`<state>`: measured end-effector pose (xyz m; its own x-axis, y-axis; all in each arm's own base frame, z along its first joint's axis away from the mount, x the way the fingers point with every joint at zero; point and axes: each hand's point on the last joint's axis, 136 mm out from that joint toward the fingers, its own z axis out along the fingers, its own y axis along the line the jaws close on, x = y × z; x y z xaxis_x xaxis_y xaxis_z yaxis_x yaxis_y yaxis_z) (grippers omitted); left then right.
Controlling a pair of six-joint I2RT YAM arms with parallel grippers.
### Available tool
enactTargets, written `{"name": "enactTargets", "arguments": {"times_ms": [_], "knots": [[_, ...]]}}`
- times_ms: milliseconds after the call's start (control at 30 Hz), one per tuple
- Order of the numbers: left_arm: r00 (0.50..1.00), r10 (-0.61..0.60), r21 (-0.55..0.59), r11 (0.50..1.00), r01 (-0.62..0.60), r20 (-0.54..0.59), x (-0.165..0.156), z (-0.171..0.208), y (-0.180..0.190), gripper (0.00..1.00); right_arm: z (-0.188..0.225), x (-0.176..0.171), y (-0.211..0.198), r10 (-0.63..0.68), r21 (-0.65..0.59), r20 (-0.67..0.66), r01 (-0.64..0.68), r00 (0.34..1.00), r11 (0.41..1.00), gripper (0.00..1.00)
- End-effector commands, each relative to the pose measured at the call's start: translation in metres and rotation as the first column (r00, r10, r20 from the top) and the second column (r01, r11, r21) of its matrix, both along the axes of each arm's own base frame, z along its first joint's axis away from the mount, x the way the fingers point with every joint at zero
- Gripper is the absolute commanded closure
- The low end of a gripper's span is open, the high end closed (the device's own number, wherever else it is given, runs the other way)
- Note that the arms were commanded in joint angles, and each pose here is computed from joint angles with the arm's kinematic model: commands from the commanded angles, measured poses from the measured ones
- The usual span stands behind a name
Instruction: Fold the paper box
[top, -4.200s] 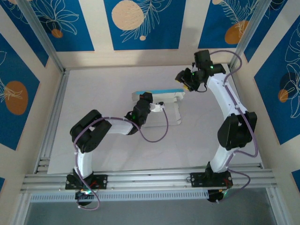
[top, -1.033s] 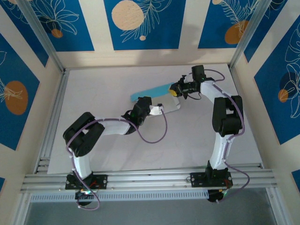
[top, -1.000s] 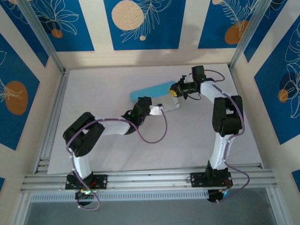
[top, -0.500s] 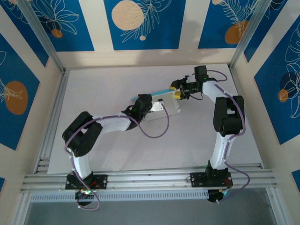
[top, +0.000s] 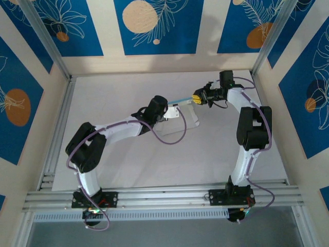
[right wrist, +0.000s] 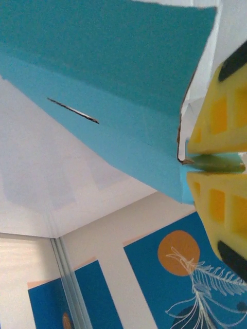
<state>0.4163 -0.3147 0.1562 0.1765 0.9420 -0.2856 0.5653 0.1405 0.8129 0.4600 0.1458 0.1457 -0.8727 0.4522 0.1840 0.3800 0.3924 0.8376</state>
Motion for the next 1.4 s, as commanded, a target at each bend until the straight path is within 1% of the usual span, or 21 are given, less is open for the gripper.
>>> {"name": "enactTargets", "arguments": {"times_ms": [0, 133, 267, 433, 533, 667, 700, 733, 767, 900, 967, 1100, 1233, 1367], "knots": [[1.0, 0.002, -0.033, 0.999, -0.002, -0.009, -0.001, 0.017, 0.002, 1.0, 0.019, -0.008, 0.005, 0.006, 0.056, -0.029, -0.005, 1.0, 0.998, 0.9], [1.0, 0.001, -0.022, 1.0, -0.002, -0.012, -0.001, 0.014, 0.002, 1.0, 0.019, -0.012, 0.008, 0.015, 0.061, -0.047, -0.012, 0.999, 0.998, 1.0], [1.0, -0.002, -0.021, 1.0, 0.002, -0.011, -0.002, 0.015, 0.001, 1.0, 0.017, -0.015, 0.007, 0.018, 0.048, -0.059, -0.015, 0.998, 0.999, 1.0], [1.0, -0.006, -0.018, 1.0, 0.005, -0.014, -0.001, 0.015, 0.0, 1.0, 0.012, -0.018, 0.002, -0.014, 0.004, -0.087, 0.015, 0.996, 1.0, 1.0], [1.0, -0.006, -0.016, 1.0, 0.006, -0.013, -0.001, 0.016, 0.0, 1.0, 0.012, -0.018, 0.001, -0.023, 0.006, -0.103, 0.024, 0.994, 1.0, 1.0], [1.0, -0.006, -0.012, 1.0, 0.006, -0.018, -0.001, 0.017, 0.0, 1.0, 0.016, -0.015, 0.001, -0.028, -0.01, -0.09, 0.027, 0.996, 1.0, 1.0], [1.0, -0.007, -0.014, 1.0, 0.007, -0.019, -0.001, 0.017, 0.0, 1.0, 0.018, -0.015, 0.0, -0.031, -0.019, -0.082, 0.029, 0.996, 0.999, 0.88], [1.0, -0.006, -0.017, 1.0, 0.006, -0.017, -0.001, 0.018, 0.0, 1.0, 0.02, -0.015, -0.002, -0.033, -0.036, -0.079, 0.03, 0.996, 0.999, 0.62], [1.0, -0.005, -0.019, 1.0, 0.005, -0.014, 0.0, 0.021, 0.0, 1.0, 0.022, -0.015, -0.005, -0.038, -0.057, -0.084, 0.033, 0.996, 0.998, 0.54], [1.0, 0.002, -0.032, 0.999, -0.003, -0.009, 0.003, 0.028, 0.003, 1.0, 0.034, -0.021, -0.012, -0.045, -0.102, -0.067, 0.038, 0.997, 0.994, 0.45], [1.0, 0.001, -0.036, 0.999, -0.002, -0.012, 0.005, 0.032, 0.004, 1.0, 0.045, -0.027, -0.016, -0.033, -0.154, -0.035, 0.027, 0.999, 0.988, 0.43], [1.0, -0.007, -0.014, 1.0, 0.008, 0.015, 0.011, 0.03, 0.003, 1.0, 0.058, -0.038, -0.027, -0.007, -0.28, 0.025, 0.014, 1.0, 0.96, 0.44], [1.0, -0.01, 0.0, 1.0, 0.01, 0.025, 0.017, 0.017, 0.002, 1.0, 0.053, -0.038, -0.049, -0.019, -0.417, 0.051, 0.038, 0.999, 0.908, 0.47], [0.999, -0.002, 0.008, 1.0, 0.002, 0.044, 0.028, 0.014, 0.004, 1.0, 0.046, -0.028, -0.057, -0.029, -0.445, 0.038, 0.043, 0.999, 0.895, 0.48]]}}
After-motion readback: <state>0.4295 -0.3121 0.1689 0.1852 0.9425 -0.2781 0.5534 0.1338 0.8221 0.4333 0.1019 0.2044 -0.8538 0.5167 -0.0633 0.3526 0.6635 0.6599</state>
